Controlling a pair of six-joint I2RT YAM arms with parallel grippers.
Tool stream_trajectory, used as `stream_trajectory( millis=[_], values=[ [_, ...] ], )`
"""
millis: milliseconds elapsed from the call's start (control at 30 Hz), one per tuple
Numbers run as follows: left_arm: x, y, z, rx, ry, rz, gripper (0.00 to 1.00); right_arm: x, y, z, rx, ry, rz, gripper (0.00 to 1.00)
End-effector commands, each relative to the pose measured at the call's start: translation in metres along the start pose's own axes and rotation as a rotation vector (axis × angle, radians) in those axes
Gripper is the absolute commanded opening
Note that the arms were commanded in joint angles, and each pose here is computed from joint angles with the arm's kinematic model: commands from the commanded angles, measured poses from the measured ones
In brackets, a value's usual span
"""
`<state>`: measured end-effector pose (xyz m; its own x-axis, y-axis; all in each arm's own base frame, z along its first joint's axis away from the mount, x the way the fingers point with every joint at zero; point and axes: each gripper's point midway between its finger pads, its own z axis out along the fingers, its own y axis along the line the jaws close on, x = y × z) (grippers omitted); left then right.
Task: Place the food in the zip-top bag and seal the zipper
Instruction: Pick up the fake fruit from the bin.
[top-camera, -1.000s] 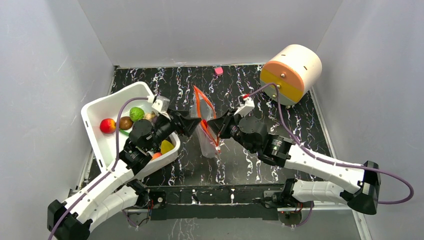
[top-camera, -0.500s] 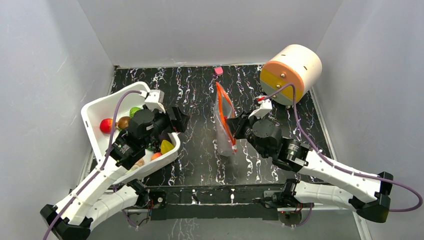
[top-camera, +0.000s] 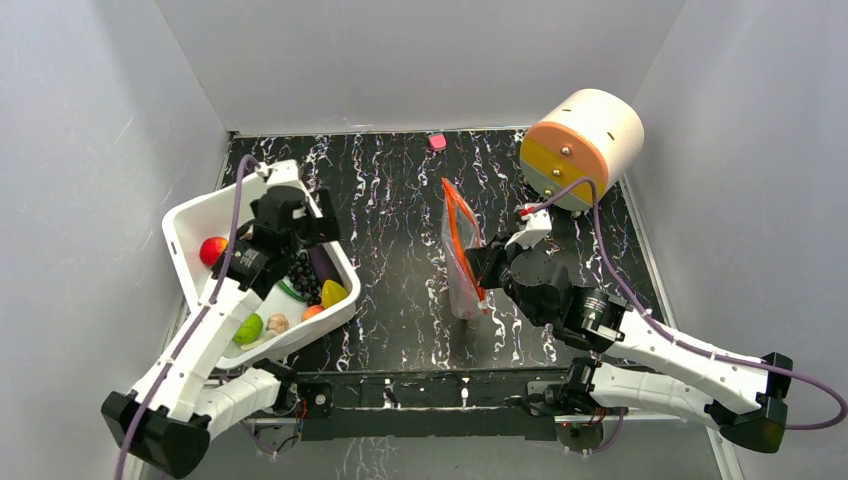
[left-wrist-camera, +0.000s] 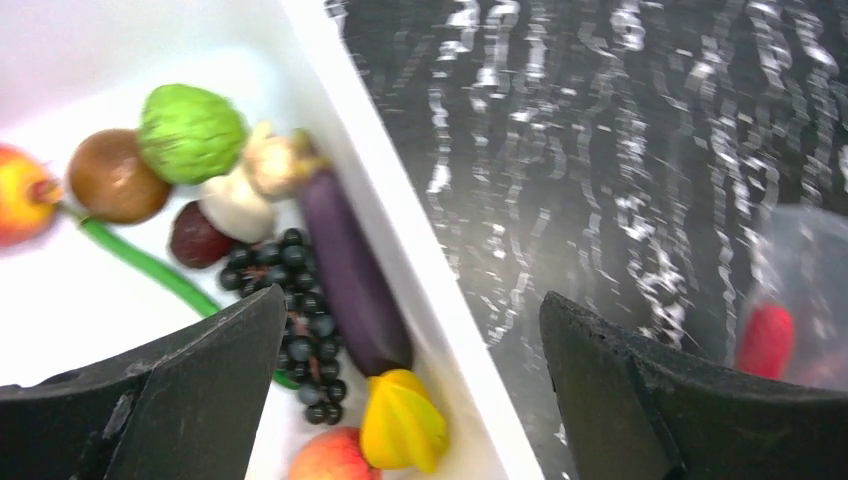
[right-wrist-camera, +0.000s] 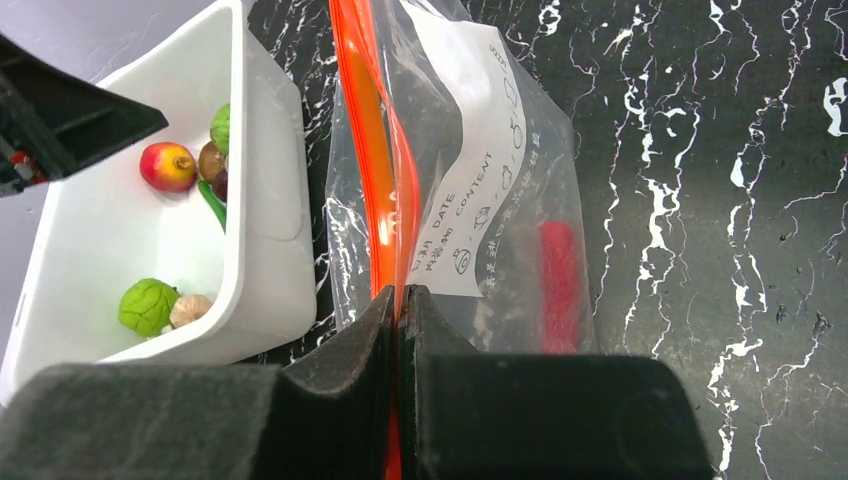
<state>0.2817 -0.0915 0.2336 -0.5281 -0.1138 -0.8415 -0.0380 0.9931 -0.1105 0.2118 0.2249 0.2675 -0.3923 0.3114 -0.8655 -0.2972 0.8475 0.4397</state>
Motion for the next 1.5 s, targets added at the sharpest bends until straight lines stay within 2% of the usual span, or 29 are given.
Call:
stream_trajectory(
  millis=[0,267,467,633,733,1100,1467],
  values=[
    [-0.001,0.043,0.016,-0.1,0.071,-0.061,0.96,-0.017,0.008,-0.004,-0.035,-0.06,0.03,0.0],
    [-0.005,0.09,0.064,-0.208,0.133,-0.154,0.91,-0.014,0.004,-0.007,-0.042,-0.056,0.015,0.0],
    [-0.008,0.131,0.092,-0.324,0.121,-0.156,0.88,-0.012,0.004,-0.008,-0.05,-0.053,0.018,0.0],
    [0.0,0.158,0.115,-0.386,0.147,-0.184,0.81,-0.01,0.008,-0.008,-0.065,-0.045,0.025,0.0],
    [0.0,0.159,0.126,-0.364,0.138,-0.197,0.81,-0.011,0.007,-0.008,-0.061,-0.045,0.027,0.0],
    [0.034,0.169,0.165,-0.361,0.238,-0.173,0.8,-0.019,0.006,-0.009,-0.046,-0.061,0.027,0.0],
    [0.054,0.176,0.18,-0.37,0.283,-0.157,0.78,-0.012,0.008,-0.009,-0.06,-0.039,0.042,0.0]
  ],
)
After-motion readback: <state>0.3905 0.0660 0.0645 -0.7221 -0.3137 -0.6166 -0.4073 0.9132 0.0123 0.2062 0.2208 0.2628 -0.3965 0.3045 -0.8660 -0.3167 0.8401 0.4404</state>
